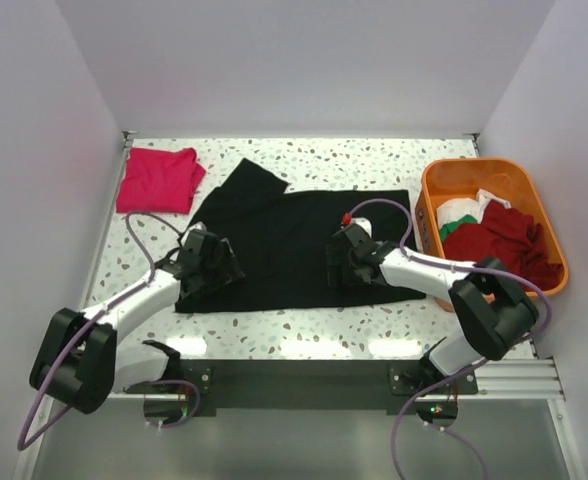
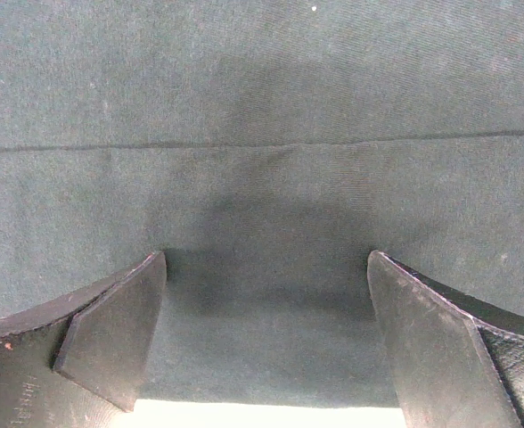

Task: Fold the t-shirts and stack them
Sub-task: Fold the tshirt

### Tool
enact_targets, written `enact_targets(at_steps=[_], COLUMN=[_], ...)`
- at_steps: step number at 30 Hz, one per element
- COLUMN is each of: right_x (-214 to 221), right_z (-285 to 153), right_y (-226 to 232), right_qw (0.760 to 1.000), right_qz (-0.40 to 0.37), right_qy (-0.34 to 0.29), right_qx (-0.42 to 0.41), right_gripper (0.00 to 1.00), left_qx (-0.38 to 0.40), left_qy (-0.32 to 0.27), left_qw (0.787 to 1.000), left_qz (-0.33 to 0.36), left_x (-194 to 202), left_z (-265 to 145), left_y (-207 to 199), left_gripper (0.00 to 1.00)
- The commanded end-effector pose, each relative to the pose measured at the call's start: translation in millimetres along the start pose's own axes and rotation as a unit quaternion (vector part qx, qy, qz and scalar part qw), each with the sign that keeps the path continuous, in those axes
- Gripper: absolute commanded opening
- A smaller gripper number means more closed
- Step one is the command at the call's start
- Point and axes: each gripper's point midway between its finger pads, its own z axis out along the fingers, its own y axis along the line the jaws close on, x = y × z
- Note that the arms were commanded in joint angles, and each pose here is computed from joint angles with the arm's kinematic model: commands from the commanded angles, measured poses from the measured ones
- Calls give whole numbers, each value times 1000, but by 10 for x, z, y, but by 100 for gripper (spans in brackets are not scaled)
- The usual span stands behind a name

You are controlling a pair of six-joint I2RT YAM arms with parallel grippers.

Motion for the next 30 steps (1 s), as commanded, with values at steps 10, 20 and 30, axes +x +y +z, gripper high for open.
enact_targets(at_steps=[10, 20, 30], right_x=[1211, 508, -622], right_z=[-454, -739, -948], right_y=[-170, 196, 90], right_qw=[987, 996, 995], right_qz=[40, 37, 84], right_qy=[156, 56, -56], right_qx=[19, -59, -25], right_gripper=[99, 99, 99], left_qx=[-135, -131, -10], left_qy=[81, -50, -211], left_qw=[985, 989, 973], left_qz=[-73, -46, 87], left_x=[746, -161, -1637], left_z=[-460, -854, -941], left_y=[747, 358, -1006], left_gripper=[100, 100, 100])
